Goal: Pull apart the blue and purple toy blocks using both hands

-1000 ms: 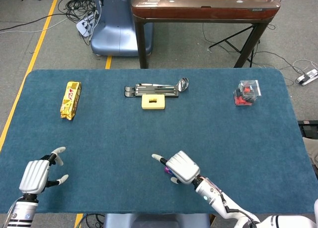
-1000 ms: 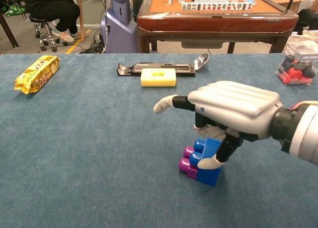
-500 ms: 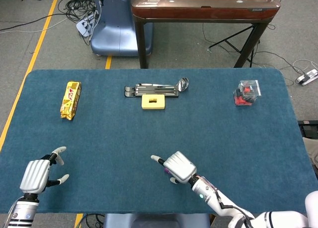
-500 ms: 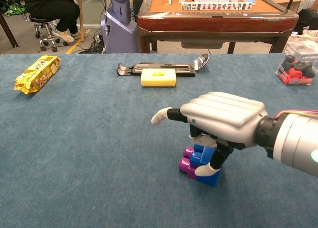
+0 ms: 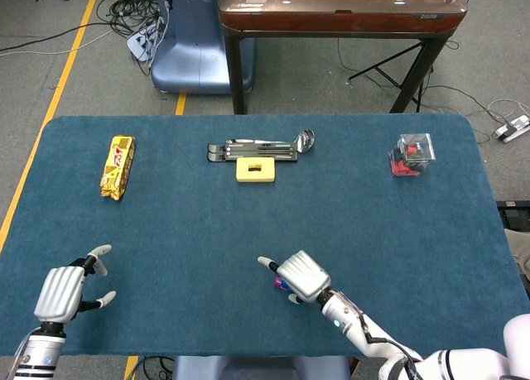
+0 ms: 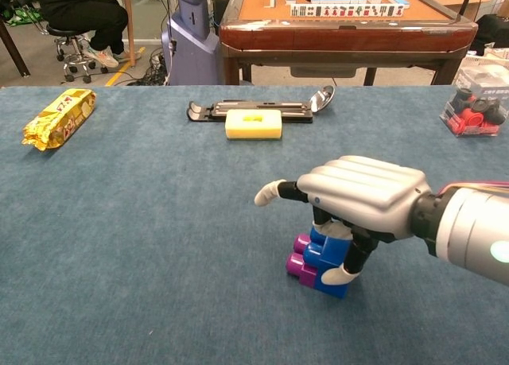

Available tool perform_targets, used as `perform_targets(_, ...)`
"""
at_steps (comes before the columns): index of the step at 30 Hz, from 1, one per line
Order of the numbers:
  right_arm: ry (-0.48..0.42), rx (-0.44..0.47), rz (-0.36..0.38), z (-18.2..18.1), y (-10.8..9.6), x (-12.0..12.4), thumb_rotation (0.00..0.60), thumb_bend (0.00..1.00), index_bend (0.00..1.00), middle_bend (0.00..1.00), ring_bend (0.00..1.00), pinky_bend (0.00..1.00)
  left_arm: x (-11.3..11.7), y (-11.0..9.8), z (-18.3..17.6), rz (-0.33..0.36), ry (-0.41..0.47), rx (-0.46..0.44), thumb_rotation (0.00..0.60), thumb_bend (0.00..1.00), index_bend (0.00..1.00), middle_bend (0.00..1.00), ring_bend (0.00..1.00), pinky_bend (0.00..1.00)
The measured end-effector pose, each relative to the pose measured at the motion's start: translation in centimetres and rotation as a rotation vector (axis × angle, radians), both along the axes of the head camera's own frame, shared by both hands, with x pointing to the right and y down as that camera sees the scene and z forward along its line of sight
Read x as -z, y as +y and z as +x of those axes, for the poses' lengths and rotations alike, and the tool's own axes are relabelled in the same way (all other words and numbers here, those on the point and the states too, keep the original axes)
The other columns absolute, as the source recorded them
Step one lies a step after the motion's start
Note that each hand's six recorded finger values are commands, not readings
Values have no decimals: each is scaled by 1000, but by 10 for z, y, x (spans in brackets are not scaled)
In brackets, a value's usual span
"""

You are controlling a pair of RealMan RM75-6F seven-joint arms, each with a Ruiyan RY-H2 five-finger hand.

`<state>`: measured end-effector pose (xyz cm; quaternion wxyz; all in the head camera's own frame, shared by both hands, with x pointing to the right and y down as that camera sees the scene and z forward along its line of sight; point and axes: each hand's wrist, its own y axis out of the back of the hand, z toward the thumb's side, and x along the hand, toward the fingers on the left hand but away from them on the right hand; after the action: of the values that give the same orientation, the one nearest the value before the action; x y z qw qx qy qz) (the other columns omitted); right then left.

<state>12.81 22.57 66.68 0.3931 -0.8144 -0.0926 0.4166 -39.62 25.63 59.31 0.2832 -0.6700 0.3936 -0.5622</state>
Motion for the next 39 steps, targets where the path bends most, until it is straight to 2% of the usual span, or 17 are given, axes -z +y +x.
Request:
perform_targets(19, 47, -35, 1, 19, -8, -8, 600, 0, 157, 993, 972, 978, -1, 1, 1, -2, 3, 0, 600, 24, 257, 487, 459, 736)
perform_targets(30, 70, -86, 6, 32, -21, -13, 600, 0, 157, 993, 972, 978, -1, 1, 4, -5, 4, -6, 600, 23, 257, 487, 459, 736)
perform_targets(39, 79, -85, -64, 34, -22, -17, 600, 0, 157, 995, 972, 978, -2, 3, 4, -11, 3, -5, 600, 24, 257, 487, 459, 736)
